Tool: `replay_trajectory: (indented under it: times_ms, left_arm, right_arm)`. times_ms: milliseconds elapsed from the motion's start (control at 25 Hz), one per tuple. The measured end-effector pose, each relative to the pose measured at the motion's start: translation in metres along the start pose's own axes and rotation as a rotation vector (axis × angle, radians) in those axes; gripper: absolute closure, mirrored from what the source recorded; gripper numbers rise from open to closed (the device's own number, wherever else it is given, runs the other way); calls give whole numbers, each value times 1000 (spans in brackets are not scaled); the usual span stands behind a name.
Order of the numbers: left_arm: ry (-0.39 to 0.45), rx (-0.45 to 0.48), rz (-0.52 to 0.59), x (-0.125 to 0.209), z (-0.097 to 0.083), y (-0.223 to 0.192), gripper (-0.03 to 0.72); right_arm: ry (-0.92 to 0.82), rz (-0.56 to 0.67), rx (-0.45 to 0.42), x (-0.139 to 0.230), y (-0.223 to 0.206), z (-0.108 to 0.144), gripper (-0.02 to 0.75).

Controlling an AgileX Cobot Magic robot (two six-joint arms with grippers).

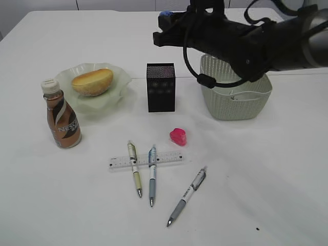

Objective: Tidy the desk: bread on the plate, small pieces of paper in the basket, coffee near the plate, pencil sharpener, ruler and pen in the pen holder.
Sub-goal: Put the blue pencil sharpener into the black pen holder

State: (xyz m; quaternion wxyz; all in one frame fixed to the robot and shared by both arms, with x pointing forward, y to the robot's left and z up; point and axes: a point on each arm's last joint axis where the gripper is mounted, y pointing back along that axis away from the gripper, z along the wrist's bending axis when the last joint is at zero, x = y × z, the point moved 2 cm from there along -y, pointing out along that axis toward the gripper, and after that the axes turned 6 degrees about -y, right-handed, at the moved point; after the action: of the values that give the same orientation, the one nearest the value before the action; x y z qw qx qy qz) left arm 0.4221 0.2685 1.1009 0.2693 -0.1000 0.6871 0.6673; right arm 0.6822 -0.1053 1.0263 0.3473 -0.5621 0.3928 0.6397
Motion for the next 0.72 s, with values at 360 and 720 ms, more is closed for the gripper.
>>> replay_trajectory:
  times_ms: [360, 720]
  left_arm:
    - [0, 0, -3, 0, 0, 0, 255]
    - [0, 0, -5, -1, 0, 0, 255]
  right_arm:
    - [43, -74, -2, 40, -22, -4, 570]
    - [76, -73, 24, 62, -50, -10, 570]
